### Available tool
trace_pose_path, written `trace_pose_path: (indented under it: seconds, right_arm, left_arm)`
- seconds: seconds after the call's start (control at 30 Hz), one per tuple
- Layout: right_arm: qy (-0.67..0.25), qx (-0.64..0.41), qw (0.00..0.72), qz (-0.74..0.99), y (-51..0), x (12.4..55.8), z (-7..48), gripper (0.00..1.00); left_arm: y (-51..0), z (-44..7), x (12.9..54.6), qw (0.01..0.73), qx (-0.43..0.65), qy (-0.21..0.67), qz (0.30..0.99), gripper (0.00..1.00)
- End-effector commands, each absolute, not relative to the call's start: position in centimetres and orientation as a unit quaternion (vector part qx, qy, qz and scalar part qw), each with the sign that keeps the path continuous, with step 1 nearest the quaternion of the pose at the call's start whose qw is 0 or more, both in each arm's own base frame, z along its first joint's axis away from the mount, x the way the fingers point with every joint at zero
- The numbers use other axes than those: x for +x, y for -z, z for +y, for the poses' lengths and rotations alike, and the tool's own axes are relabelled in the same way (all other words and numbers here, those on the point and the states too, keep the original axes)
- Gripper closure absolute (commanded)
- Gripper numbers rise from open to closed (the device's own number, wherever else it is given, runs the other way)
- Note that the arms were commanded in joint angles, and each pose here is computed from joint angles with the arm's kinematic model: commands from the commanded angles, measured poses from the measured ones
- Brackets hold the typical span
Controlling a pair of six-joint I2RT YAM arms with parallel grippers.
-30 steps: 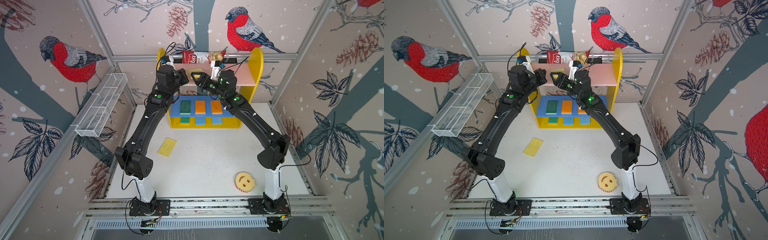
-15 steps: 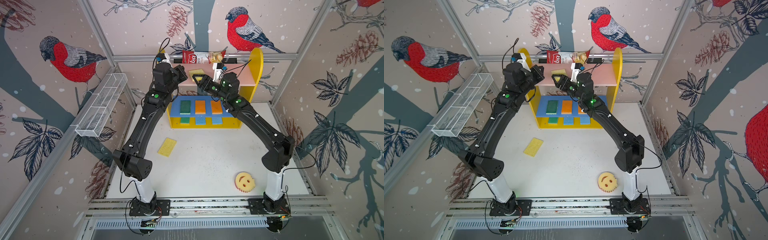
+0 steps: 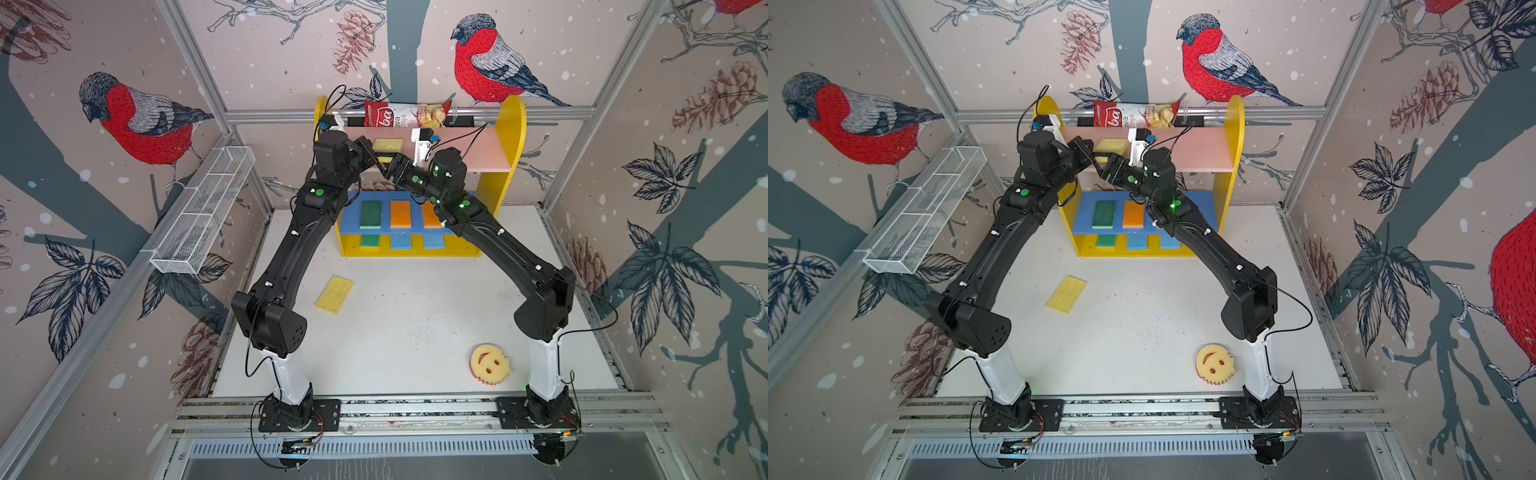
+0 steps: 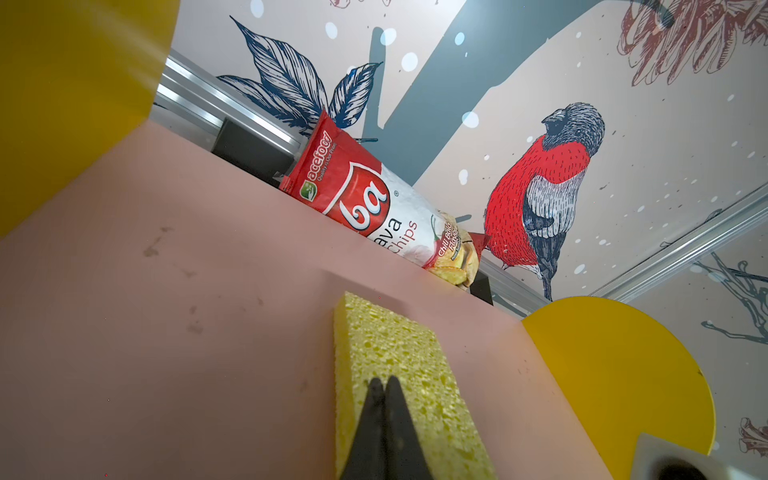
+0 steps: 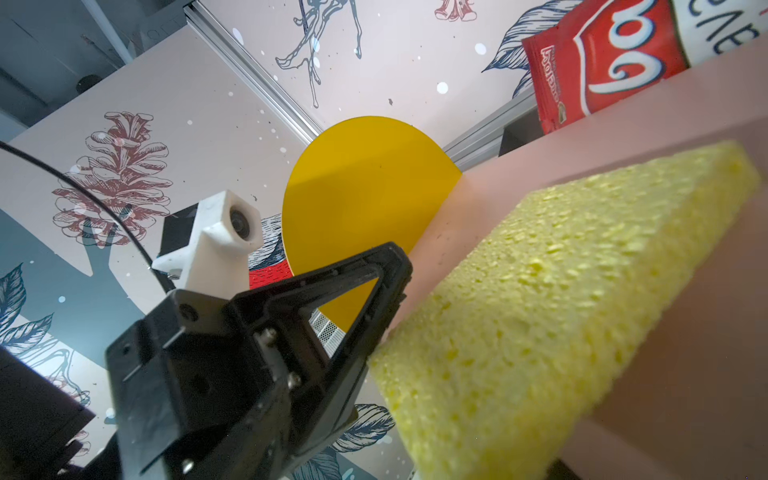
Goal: Place and organize the cleaning sponges onto the shelf
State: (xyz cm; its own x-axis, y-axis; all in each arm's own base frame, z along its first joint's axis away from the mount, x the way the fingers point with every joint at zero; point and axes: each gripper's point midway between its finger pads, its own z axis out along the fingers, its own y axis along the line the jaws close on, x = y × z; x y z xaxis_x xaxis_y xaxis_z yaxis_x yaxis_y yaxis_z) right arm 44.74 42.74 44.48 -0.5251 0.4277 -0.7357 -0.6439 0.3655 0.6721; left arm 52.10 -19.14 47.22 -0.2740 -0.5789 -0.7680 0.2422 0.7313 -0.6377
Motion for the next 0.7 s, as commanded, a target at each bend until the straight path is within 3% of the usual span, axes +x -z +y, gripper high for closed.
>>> trace_pose_path:
  seconds: [0.0, 0.67]
  right_arm:
    - [-0.501, -0.035, 0.4, 0.766, -36.5, 45.9, 41.9, 0.3]
    - [-0.507, 0.005, 0.404, 0.761, -35.9, 47.0, 37.2, 0.32]
  left_arm:
    - [-48.2, -19.5, 52.4, 0.603, -0.109, 0.362, 0.703, 1.0]
    - [-48.5, -19.7, 52.4, 0.605, -0.11, 0.373, 0.695, 1.0]
